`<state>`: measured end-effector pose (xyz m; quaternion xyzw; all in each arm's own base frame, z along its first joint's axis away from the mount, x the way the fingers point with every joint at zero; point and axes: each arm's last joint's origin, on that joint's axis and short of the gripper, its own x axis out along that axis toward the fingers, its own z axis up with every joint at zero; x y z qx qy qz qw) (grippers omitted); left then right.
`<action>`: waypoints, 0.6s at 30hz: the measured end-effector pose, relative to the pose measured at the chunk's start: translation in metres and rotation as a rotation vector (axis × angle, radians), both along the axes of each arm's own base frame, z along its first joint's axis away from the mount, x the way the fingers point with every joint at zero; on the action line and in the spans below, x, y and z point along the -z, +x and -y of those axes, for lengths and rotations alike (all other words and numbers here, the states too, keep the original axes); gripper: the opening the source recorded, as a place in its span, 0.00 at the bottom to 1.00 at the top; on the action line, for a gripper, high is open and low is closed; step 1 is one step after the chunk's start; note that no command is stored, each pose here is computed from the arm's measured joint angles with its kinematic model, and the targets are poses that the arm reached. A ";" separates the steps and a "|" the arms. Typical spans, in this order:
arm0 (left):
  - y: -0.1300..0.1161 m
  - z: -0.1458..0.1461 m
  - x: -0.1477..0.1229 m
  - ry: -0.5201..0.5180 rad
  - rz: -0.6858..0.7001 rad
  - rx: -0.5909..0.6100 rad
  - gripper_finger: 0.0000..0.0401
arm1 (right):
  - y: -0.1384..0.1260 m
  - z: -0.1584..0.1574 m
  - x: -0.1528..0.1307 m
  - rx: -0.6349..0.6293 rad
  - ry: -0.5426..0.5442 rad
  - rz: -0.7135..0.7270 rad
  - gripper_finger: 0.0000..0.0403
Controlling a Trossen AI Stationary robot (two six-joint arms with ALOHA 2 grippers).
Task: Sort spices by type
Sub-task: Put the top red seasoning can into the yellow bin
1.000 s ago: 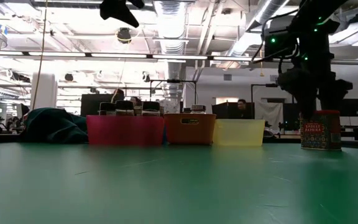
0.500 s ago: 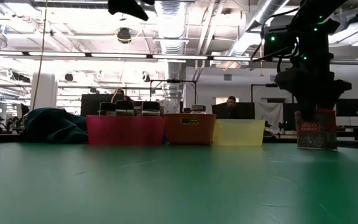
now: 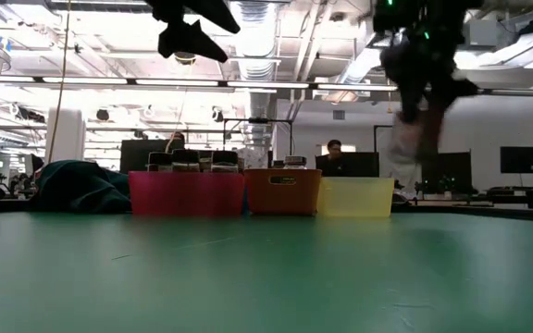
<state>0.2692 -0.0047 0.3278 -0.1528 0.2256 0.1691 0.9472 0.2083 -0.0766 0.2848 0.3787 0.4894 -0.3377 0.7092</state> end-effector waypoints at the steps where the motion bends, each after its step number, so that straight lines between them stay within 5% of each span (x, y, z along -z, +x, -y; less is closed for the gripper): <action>1: 0.000 0.000 -0.001 0.001 0.004 -0.001 0.67 | 0.003 0.000 -0.008 -0.014 -0.012 0.022 0.60; 9: 0.002 -0.005 -0.004 0.051 0.031 0.001 0.67 | 0.039 0.031 -0.050 -0.161 -0.171 -0.011 0.60; 18: -0.003 -0.004 -0.008 0.031 0.046 0.008 0.67 | 0.092 0.107 -0.014 -0.528 -0.289 -0.267 0.60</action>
